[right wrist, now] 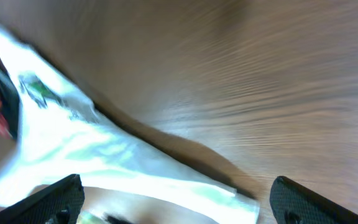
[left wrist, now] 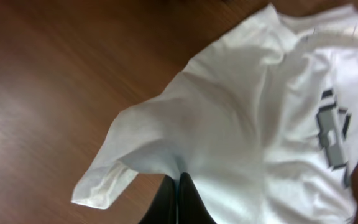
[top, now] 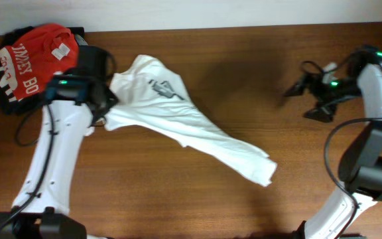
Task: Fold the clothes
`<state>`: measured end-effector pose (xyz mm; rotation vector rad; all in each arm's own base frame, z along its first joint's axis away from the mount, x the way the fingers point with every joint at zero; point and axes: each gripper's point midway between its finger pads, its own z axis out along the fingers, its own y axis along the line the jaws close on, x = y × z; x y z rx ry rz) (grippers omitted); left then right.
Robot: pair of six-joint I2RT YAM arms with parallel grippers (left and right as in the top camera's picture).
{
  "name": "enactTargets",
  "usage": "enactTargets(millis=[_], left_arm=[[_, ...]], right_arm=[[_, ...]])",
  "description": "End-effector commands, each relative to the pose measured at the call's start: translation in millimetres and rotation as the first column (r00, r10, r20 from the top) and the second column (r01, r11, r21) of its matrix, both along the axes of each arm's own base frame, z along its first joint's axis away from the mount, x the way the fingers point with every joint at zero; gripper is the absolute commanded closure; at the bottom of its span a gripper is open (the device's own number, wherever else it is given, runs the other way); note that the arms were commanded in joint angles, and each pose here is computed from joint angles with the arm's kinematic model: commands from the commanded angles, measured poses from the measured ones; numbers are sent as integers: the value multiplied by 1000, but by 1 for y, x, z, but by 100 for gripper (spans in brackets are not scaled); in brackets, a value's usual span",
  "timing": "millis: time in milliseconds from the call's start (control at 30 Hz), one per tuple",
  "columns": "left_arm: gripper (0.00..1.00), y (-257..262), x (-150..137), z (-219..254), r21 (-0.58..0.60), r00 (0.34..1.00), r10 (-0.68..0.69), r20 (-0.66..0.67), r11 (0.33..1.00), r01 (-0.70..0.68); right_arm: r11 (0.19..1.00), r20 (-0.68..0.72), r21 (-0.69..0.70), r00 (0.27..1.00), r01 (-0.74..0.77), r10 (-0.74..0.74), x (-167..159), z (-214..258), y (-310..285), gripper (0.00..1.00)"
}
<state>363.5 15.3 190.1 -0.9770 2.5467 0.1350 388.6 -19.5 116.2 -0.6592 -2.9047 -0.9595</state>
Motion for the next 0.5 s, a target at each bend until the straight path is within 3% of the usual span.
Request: enactTargets(millis=[0,67,167,333,433,467], left_arm=[[100,49,-8,31,24,987,134,92,990,-137],[100,81,-20,44,8,965,228,132,973,-231],[100,99,-29,49,0,949,282,142,959,-285],[100,102,-34,47,-1,948,294,124,955,-296],[100,102,-38,45,2,950,294,108,955,-296],[100,102,-38,45,4,950,295,105,955,-297]], right_arm=[[969,161,-32,955,-247,248,0,29,52,1],[875,235,-96,844,-474,483,-9,28,87,1],[766,136,-182,756,-617,641,-32,17,114,1],[594,7,-193,605,-781,796,-78,12,166,0],[466,-57,-202,485,-862,872,-108,10,199,15],[441,-121,-227,475,-868,872,-118,8,203,19]])
